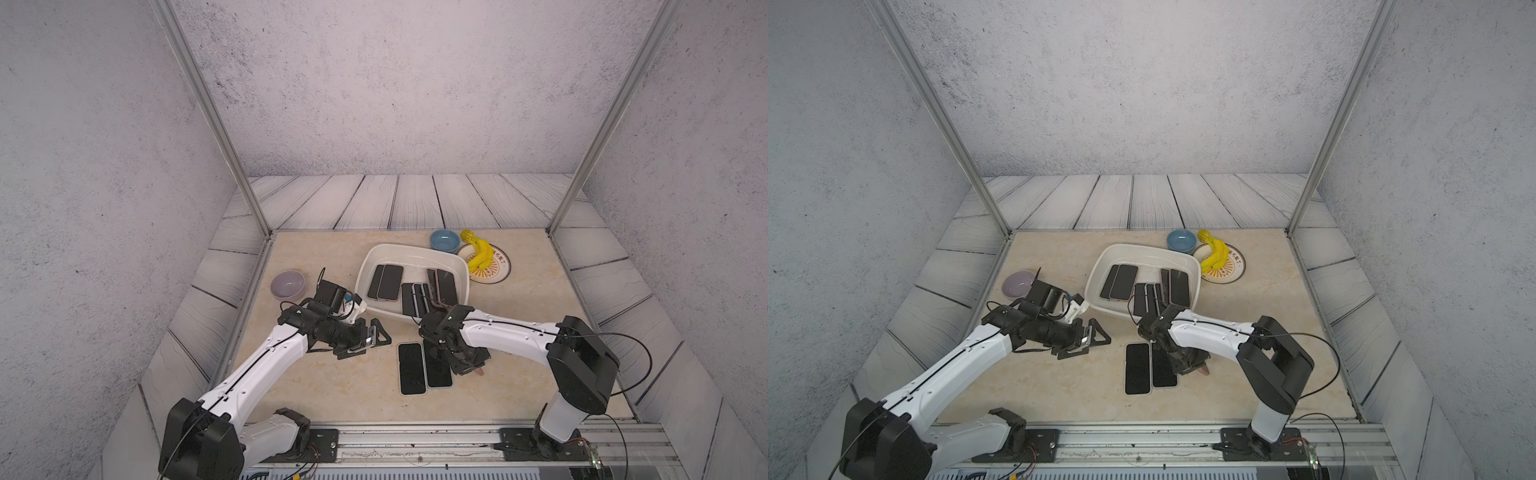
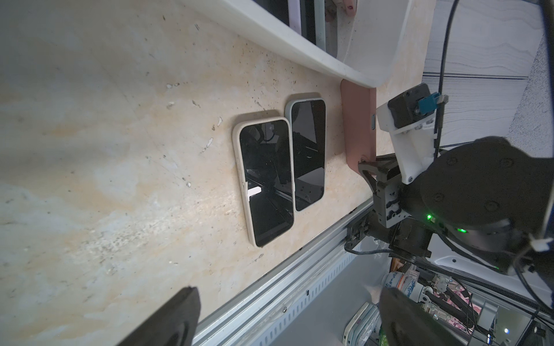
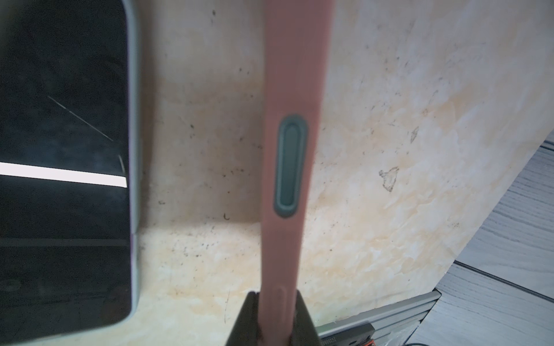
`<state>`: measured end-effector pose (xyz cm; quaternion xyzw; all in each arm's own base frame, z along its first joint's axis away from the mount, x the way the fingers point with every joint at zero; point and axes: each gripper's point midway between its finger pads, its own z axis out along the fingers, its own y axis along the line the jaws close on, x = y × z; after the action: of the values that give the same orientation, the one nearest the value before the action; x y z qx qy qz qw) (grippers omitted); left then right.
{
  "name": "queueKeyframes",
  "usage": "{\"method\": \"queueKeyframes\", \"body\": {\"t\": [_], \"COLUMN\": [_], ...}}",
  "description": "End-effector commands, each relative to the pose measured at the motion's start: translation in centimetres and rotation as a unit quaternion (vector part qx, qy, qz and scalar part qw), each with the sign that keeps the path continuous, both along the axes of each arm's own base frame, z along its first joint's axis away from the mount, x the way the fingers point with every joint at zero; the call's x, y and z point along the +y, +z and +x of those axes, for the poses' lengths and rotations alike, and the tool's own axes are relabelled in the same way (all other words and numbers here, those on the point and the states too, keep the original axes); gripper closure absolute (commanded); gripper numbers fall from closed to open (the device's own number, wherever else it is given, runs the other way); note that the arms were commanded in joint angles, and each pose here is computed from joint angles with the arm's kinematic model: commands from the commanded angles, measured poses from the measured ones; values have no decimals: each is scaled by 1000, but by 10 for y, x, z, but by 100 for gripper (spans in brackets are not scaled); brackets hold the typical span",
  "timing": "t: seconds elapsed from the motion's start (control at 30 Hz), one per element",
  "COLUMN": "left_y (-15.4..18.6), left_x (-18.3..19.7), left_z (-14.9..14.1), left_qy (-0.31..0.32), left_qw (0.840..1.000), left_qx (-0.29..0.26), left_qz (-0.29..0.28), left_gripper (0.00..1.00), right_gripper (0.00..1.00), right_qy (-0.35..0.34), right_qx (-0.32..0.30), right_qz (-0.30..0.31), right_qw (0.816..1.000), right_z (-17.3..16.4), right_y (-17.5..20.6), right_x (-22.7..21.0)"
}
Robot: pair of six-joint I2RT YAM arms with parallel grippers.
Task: Take the phone out of the storage box
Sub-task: Place the phone at the center of the board.
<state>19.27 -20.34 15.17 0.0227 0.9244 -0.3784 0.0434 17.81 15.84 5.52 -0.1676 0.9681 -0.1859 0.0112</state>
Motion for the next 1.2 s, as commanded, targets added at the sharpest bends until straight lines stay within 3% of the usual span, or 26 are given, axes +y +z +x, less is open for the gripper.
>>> {"method": "queueKeyframes", "body": {"t": [0.0,0.27,0.53,0.7,0.87,1.03,1.17], "left_y": [3,1,0,1,3,6,8], "left_x": [2,2,2,2,2,-1,-2], "left_z": [2,2,1,1,3,10,13], "left_qy": [-3,-4,-5,-4,-3,2,5], "left_qw": [1000,1000,1000,1000,1000,1000,1000], "left_qx": [-6,-5,0,-1,-6,-14,-15], "left_qz": [4,6,5,5,5,0,-2], "left_gripper": [1,0,0,0,0,0,0], "right_gripper": [86,60,54,40,26,20,20], "right_qy": [5,-3,-7,-12,-12,-14,-21], "right_qx": [41,63,60,43,-2,-30,0], "right_qz": [57,69,58,75,128,186,314], "right_qw": [998,996,996,996,992,982,949], "right_z": [-10,-19,-20,-17,-8,0,1], "right_y": [-21,-32,-33,-11,41,73,71], "right_x": [30,35,29,31,40,50,81]}}
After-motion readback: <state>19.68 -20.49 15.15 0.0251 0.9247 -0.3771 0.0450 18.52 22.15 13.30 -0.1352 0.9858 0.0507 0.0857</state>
